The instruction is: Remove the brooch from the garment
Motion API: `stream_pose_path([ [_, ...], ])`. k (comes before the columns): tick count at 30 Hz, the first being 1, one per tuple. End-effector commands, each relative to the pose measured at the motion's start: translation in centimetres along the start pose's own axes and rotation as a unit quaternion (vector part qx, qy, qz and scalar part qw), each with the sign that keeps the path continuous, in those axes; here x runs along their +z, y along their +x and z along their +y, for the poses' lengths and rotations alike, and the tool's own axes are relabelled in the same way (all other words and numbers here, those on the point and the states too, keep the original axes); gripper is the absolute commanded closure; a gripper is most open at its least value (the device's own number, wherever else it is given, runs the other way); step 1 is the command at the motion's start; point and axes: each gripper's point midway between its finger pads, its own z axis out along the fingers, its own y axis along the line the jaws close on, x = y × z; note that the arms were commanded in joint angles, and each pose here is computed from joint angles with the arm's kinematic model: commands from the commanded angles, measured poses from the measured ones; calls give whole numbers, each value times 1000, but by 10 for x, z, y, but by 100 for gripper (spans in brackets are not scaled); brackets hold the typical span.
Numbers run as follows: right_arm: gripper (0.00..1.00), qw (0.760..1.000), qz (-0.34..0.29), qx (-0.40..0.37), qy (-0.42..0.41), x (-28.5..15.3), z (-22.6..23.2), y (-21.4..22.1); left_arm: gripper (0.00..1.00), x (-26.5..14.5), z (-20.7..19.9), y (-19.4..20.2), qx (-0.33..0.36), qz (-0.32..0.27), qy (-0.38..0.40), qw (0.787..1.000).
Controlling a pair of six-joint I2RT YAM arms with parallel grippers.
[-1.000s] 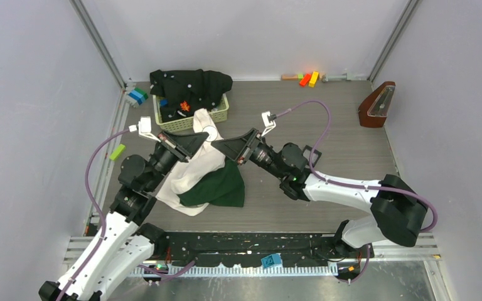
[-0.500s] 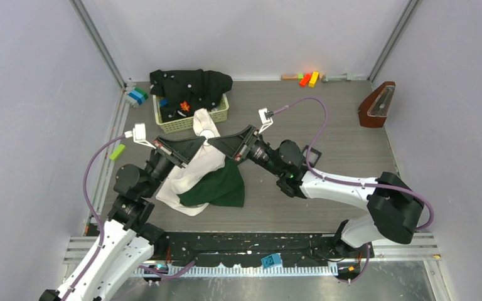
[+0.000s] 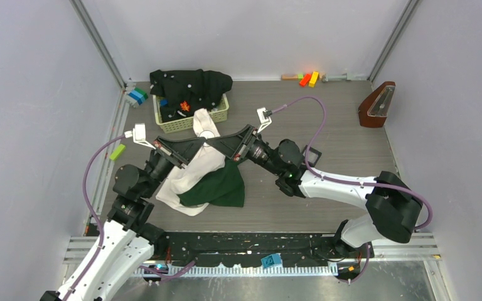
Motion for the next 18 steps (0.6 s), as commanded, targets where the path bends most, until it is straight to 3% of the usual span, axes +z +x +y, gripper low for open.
stream_pose_path([
  [1,66,998,-30,-11,-48,2,26,-14,100,-3,-9,-6,3,-8,11,1000],
  [18,78,999,-11,-16,-36,7,21,-8,100,-2,-18,-1,15,14,28,999],
])
